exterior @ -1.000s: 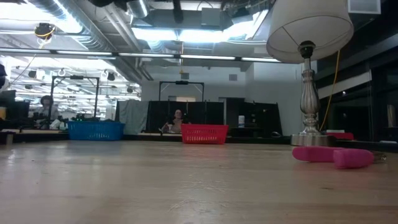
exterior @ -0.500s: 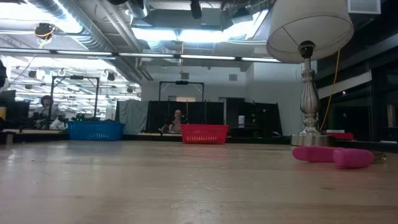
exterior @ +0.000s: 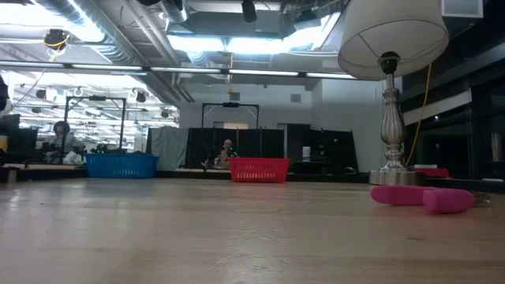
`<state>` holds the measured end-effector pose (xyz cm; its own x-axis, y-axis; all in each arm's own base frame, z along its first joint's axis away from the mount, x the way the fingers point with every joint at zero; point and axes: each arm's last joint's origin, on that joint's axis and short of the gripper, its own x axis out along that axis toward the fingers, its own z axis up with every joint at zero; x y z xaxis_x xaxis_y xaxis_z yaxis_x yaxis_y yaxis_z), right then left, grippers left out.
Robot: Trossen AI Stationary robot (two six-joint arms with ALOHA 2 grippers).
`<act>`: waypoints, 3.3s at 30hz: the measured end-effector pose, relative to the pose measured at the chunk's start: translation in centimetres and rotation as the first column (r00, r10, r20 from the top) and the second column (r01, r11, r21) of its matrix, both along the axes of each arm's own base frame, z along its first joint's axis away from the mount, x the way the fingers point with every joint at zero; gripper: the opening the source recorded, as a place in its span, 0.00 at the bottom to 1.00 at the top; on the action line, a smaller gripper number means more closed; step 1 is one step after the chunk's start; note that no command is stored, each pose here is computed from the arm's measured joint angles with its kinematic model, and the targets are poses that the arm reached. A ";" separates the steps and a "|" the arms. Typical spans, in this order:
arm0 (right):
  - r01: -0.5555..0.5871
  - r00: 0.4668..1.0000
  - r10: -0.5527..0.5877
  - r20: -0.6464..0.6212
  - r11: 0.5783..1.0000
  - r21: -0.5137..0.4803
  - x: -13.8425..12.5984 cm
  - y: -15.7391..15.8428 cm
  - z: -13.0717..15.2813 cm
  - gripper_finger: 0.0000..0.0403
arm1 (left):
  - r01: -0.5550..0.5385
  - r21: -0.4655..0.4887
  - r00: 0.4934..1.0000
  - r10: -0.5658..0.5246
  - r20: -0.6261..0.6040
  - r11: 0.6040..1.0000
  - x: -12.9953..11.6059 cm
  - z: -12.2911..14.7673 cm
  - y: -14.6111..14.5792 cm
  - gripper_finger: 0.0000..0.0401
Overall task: Pick & Place School Supplies
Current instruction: Put the pink hole puncher into the orange bin
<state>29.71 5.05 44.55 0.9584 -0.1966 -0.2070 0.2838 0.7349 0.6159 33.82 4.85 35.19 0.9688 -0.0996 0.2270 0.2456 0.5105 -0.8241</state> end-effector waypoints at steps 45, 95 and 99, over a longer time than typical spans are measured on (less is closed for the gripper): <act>0.000 0.524 0.358 -0.773 0.907 0.420 -5.8 11.3 -10.0 0.10 | -0.073 0.694 0.837 0.422 -0.348 0.716 -12.8 2.4 5.1 0.42; 0.340 0.341 0.222 -0.914 0.877 0.340 -19.7 20.4 -23.2 0.11 | -0.198 0.611 0.769 0.508 -0.388 0.766 -10.8 2.0 1.0 0.42; 0.327 0.346 0.224 -0.911 0.882 0.341 -19.7 20.4 -23.2 0.12 | -0.207 0.604 0.766 0.511 -0.390 0.770 -10.8 2.0 1.0 0.42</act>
<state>10.00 25.44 21.33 0.0848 0.1274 -0.9882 0.8801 0.4554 0.1342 23.04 5.86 37.23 0.9008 0.3322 -0.2797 -0.4192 0.8331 -0.3608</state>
